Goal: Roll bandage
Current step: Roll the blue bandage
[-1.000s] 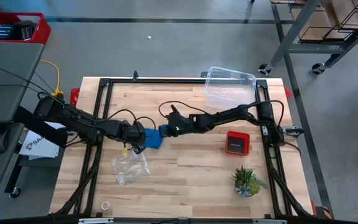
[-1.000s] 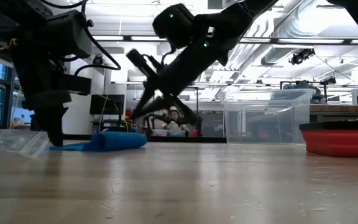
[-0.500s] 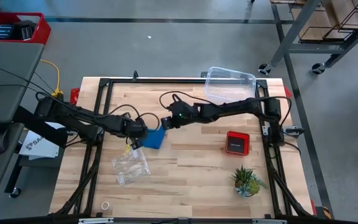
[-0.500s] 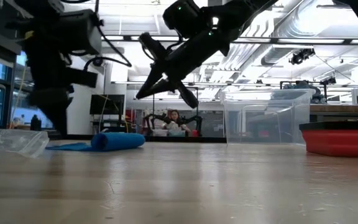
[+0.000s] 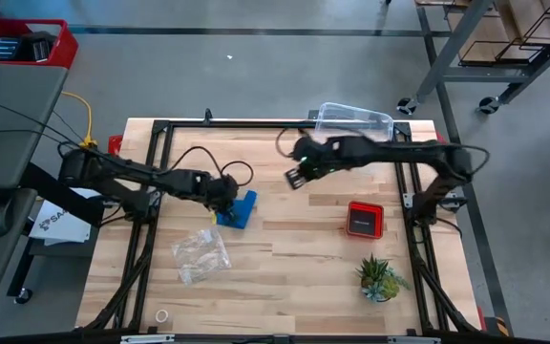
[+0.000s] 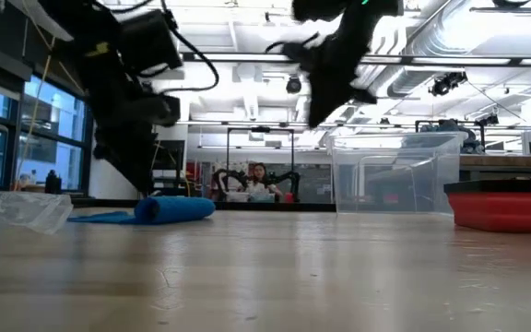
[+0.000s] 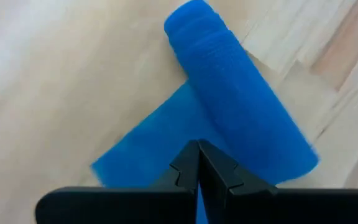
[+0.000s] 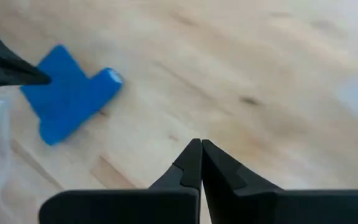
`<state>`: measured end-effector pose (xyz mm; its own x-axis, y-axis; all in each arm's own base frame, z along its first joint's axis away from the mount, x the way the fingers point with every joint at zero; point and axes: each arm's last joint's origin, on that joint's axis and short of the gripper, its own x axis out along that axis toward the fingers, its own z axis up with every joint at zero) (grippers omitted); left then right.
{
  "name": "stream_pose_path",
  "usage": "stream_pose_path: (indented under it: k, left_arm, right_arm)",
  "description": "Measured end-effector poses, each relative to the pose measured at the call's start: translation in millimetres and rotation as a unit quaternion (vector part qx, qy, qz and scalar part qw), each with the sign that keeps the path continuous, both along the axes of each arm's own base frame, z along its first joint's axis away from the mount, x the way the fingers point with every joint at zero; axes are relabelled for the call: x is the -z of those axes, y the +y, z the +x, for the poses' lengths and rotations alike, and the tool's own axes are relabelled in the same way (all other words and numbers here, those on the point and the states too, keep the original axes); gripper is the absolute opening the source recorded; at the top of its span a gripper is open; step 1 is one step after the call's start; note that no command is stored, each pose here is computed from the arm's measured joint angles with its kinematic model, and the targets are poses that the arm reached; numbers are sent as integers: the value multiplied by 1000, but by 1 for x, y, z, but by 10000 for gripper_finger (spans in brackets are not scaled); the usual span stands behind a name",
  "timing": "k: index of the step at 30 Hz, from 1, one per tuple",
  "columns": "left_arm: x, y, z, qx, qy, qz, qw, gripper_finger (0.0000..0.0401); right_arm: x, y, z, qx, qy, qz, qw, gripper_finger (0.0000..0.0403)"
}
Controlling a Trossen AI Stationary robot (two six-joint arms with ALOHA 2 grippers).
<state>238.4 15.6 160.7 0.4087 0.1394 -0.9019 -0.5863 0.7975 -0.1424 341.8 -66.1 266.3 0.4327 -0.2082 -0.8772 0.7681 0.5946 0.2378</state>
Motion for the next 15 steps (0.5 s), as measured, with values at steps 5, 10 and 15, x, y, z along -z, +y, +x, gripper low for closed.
stream_pose_path:
  k: [5,10,15]
  left_arm:
    - [-1,-2,25,-26,12,-32,999,0]
    - [-6,-1,43,-73,29,-27,997,0]
    - [-5,-7,43,-108,51,-27,992,0]
  right_arm:
    - [-38,-1,-48,17,41,-29,999,0]
    - [-65,5,-95,38,80,-45,995,0]
    - [-89,15,-138,83,71,-54,993,0]
